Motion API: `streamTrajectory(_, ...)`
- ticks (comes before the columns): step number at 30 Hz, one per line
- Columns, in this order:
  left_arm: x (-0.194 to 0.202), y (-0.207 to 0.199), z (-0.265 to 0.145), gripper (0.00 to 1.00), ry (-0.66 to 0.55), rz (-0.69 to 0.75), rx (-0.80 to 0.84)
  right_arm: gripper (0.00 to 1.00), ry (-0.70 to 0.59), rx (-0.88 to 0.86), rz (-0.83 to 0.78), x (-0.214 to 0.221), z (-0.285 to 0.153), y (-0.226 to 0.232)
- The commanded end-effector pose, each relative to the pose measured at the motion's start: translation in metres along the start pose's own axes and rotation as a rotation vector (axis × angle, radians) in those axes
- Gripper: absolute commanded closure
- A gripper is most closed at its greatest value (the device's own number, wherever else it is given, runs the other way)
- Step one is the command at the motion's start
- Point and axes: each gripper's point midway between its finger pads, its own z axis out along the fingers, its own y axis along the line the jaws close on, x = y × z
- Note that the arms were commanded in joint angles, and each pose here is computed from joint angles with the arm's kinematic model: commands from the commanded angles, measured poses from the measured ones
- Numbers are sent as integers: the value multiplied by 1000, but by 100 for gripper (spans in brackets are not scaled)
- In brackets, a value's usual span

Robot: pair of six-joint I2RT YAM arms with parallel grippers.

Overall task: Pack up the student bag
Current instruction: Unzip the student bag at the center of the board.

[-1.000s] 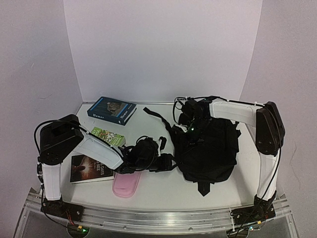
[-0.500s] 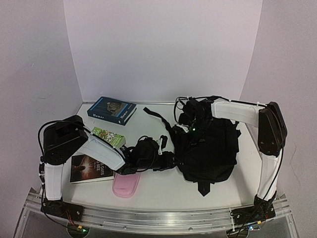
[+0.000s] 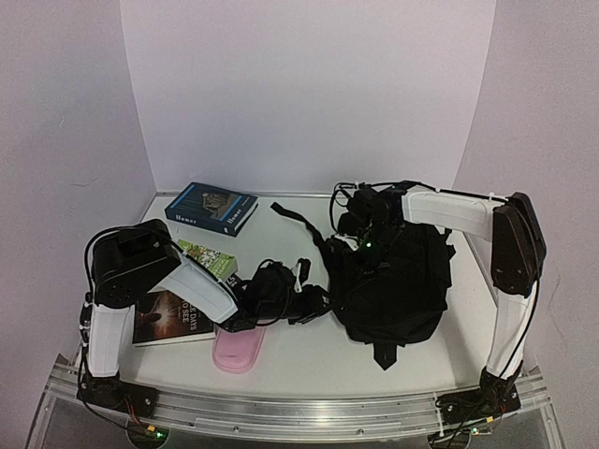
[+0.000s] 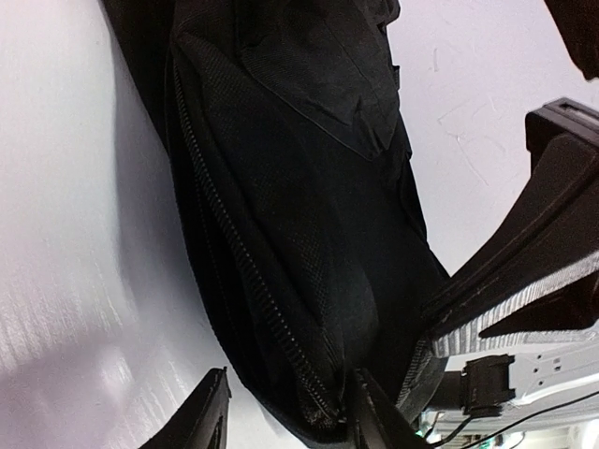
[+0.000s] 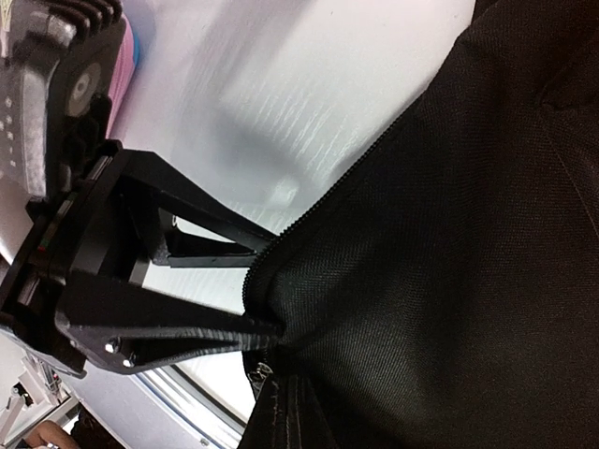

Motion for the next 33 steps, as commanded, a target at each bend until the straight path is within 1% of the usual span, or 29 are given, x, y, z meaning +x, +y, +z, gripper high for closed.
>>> streamTrajectory(1, -7, -15, 5, 56, -9, 10, 66, 100, -23, 0, -21, 2, -13, 4)
streamTrajectory(4, -6, -14, 8, 68, 3, 5, 64, 100, -25, 2, -24, 2, -13, 4)
streamTrajectory(8, -11, -12, -4, 94, -18, -9, 62, 100, -28, 39, -21, 4, -16, -7)
streamTrajectory(9, -12, -8, -9, 98, -25, -9, 49, 100, -30, 51, -14, 5, -18, -13)
streamTrajectory(14, -26, 1, -30, 100, -57, 13, -10, 100, -15, 39, 55, 21, -25, -36)
streamTrajectory(17, -35, 8, -37, 100, -70, 22, -46, 100, -6, 25, 53, 32, -32, -44)
streamTrajectory(25, -61, 30, -55, 100, -115, -4, -119, 100, -8, 30, 60, 58, -54, -51)
streamTrajectory(30, -75, 39, -64, 100, -127, -3, -154, 100, 3, 35, 68, 71, -56, -60)
streamTrajectory(33, -86, 38, -60, 100, -106, 27, -171, 100, 14, -9, 70, 73, -51, -54)
